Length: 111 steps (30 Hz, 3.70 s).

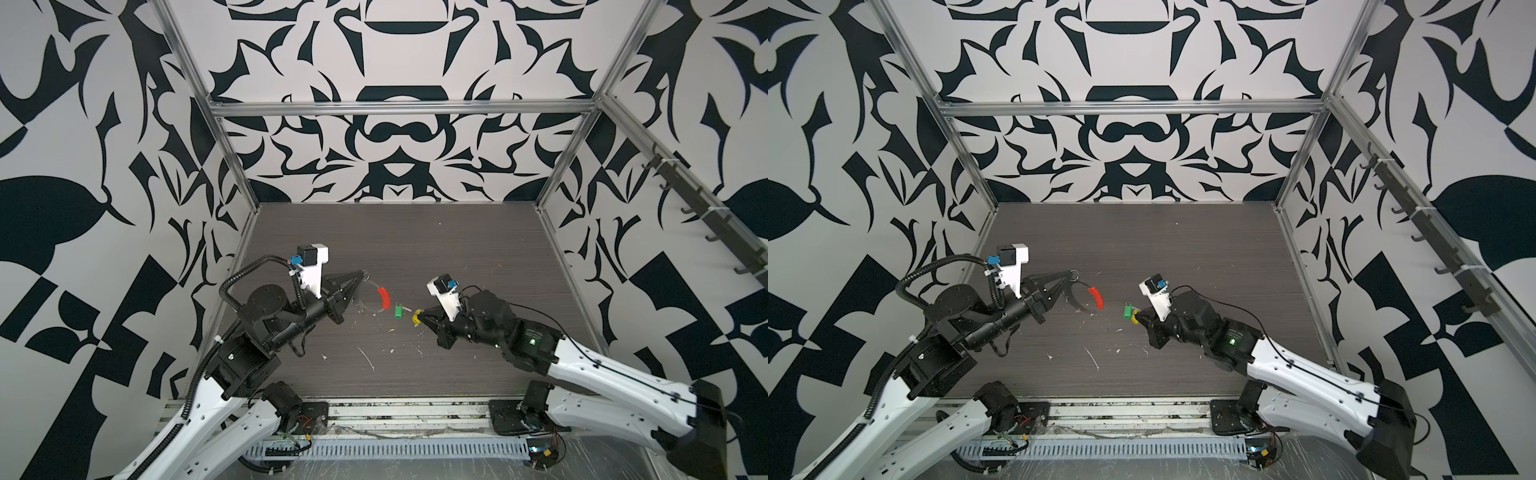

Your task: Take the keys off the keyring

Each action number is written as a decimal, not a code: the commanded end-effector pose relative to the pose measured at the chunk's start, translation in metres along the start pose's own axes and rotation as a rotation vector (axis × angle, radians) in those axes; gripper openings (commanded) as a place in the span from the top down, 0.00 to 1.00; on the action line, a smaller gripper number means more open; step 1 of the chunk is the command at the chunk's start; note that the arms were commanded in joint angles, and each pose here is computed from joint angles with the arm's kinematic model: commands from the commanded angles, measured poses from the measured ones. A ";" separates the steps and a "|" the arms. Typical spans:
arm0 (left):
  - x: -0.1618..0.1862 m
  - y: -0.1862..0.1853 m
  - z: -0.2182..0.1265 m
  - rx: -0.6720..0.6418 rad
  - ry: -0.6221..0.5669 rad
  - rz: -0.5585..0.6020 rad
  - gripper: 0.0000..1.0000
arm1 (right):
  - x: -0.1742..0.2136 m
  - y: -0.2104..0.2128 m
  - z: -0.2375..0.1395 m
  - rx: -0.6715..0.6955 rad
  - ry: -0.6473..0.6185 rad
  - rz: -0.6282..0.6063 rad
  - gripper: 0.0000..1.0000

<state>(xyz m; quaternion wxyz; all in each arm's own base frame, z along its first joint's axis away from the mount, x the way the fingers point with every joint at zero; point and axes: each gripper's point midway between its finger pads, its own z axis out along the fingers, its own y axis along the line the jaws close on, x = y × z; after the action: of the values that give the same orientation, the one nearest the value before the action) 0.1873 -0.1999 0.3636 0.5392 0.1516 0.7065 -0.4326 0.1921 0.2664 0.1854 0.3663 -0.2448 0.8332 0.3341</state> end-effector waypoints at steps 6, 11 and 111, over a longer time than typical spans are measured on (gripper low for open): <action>0.003 0.004 -0.001 -0.008 -0.017 -0.011 1.00 | 0.040 -0.062 0.038 0.064 0.096 0.289 1.00; 0.006 0.004 0.000 -0.004 -0.012 -0.020 1.00 | 0.053 -0.081 0.055 0.108 0.135 0.313 1.00; -0.001 0.026 -0.043 -0.123 -0.159 -0.070 0.01 | -0.019 -0.029 0.187 -0.009 0.304 0.264 0.25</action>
<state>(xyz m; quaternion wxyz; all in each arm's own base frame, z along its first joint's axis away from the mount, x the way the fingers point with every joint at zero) 0.1793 -0.1511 0.3556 0.5880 0.0606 0.6928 -0.4131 0.2880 0.3945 0.0607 0.1275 -0.1875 0.9038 0.3629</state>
